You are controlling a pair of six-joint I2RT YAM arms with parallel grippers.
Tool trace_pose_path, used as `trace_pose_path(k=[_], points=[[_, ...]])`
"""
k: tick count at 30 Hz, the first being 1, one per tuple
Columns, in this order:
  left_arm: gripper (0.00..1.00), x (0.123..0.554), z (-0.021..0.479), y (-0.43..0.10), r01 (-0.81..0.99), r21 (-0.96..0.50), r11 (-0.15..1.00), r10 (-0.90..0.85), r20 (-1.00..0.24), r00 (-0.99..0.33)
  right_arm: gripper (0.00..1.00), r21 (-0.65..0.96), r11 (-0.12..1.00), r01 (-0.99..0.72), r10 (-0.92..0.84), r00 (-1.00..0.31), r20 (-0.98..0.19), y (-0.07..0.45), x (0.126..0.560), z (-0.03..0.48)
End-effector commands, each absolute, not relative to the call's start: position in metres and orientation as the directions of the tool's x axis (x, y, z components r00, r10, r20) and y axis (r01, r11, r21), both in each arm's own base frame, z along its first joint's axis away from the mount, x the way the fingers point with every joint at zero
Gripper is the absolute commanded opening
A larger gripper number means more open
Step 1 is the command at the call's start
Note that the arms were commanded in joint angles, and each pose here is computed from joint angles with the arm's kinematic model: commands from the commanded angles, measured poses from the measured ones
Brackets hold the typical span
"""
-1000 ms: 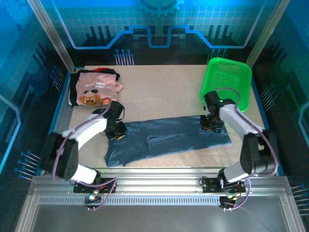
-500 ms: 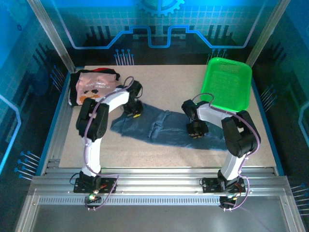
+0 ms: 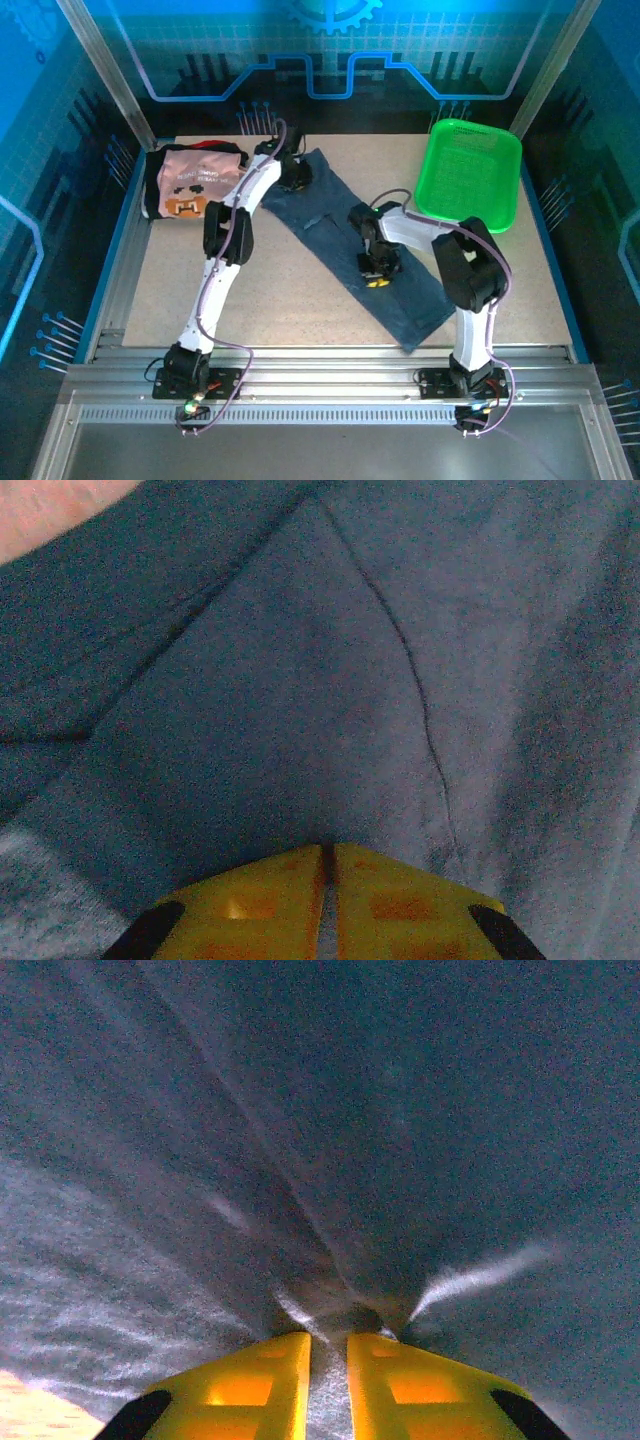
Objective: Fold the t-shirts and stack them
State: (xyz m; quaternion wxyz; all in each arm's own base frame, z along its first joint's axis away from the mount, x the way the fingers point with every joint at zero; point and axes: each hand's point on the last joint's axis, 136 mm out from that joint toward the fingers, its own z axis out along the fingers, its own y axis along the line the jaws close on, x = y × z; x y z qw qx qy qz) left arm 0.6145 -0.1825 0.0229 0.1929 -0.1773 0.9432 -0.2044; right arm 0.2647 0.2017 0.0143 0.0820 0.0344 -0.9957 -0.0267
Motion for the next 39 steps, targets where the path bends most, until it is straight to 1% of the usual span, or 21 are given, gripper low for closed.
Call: trace_pose_path(k=[1,4,8,11,14,15,17,19,20,22,23,25,27,28,29,33,34,36,39], points=[[0.15,0.633,-0.013,-0.192,-0.280,-0.564,0.777,-0.478,-0.238,-0.845,0.18,0.201,0.979,0.013,-0.040,-0.966,0.257,0.250,0.259,0.000],[0.17,0.654,-0.011,-0.204,-0.247,-0.646,0.722,-0.511,-0.258,-0.820,0.17,0.281,0.955,0.096,0.012,-0.958,0.287,0.276,0.265,-0.001],[0.19,0.676,-0.007,-0.205,-0.231,-0.727,0.647,-0.573,-0.263,-0.776,0.17,0.332,0.929,0.163,0.050,-0.944,0.325,0.303,0.262,0.000],[0.20,0.684,-0.002,-0.211,-0.208,-0.781,0.590,-0.594,-0.245,-0.766,0.17,0.359,0.910,0.206,0.074,-0.935,0.347,0.321,0.260,0.000],[0.22,0.688,0.003,-0.218,-0.186,-0.821,0.539,-0.601,-0.221,-0.768,0.18,0.385,0.891,0.240,0.105,-0.935,0.340,0.338,0.265,0.000],[0.24,0.689,0.008,-0.219,-0.180,-0.829,0.530,-0.603,-0.219,-0.767,0.18,0.390,0.887,0.249,0.114,-0.934,0.338,0.343,0.267,0.001],[0.49,0.696,0.034,-0.218,-0.146,-0.857,0.494,-0.618,-0.228,-0.753,0.18,0.400,0.880,0.258,0.128,-0.938,0.323,0.353,0.274,0.003],[0.67,0.703,0.073,-0.213,-0.094,-0.875,0.474,-0.630,-0.263,-0.731,0.19,0.425,0.860,0.282,0.149,-0.936,0.320,0.365,0.281,0.008],[0.73,0.705,0.099,-0.210,-0.062,-0.883,0.466,-0.633,-0.284,-0.720,0.20,0.440,0.849,0.294,0.161,-0.935,0.315,0.372,0.285,0.012],[0.77,0.702,0.145,-0.205,-0.009,-0.893,0.451,-0.624,-0.308,-0.718,0.22,0.466,0.838,0.284,0.164,-0.946,0.281,0.384,0.294,0.024],[0.83,0.696,0.163,-0.200,-0.002,-0.888,0.459,-0.615,-0.316,-0.722,0.24,0.464,0.845,0.265,0.159,-0.954,0.256,0.387,0.297,0.033],[0.92,0.683,0.199,-0.189,0.013,-0.877,0.480,-0.598,-0.338,-0.727,0.33,0.456,0.860,0.227,0.148,-0.968,0.202,0.387,0.299,0.050],[0.99,0.667,0.239,-0.176,0.034,-0.872,0.488,-0.588,-0.358,-0.725,0.49,0.462,0.869,0.179,0.127,-0.982,0.141,0.386,0.298,0.072],[0.99,0.658,0.254,-0.168,0.036,-0.865,0.501,-0.585,-0.369,-0.723,0.56,0.459,0.875,0.154,0.116,-0.987,0.109,0.383,0.295,0.084],[0.99,0.647,0.273,-0.161,0.045,-0.858,0.512,-0.581,-0.384,-0.717,0.60,0.455,0.882,0.125,0.102,-0.992,0.076,0.380,0.290,0.097],[0.99,0.595,0.338,-0.144,0.101,-0.819,0.565,-0.553,-0.466,-0.690,0.72,0.421,0.907,0.008,0.028,-0.999,-0.042,0.353,0.262,0.144],[0.99,0.576,0.357,-0.144,0.128,-0.808,0.575,-0.539,-0.492,-0.684,0.75,0.417,0.909,-0.025,0.005,-0.997,-0.072,0.342,0.253,0.156],[0.99,0.537,0.370,-0.141,0.126,-0.791,0.599,-0.520,-0.504,-0.690,0.78,0.415,0.907,-0.077,-0.030,-0.993,-0.118,0.320,0.234,0.174],[0.99,0.463,0.363,-0.139,0.072,-0.765,0.640,-0.505,-0.489,-0.711,0.82,0.406,0.906,-0.122,-0.057,-0.984,-0.168,0.278,0.204,0.189]])
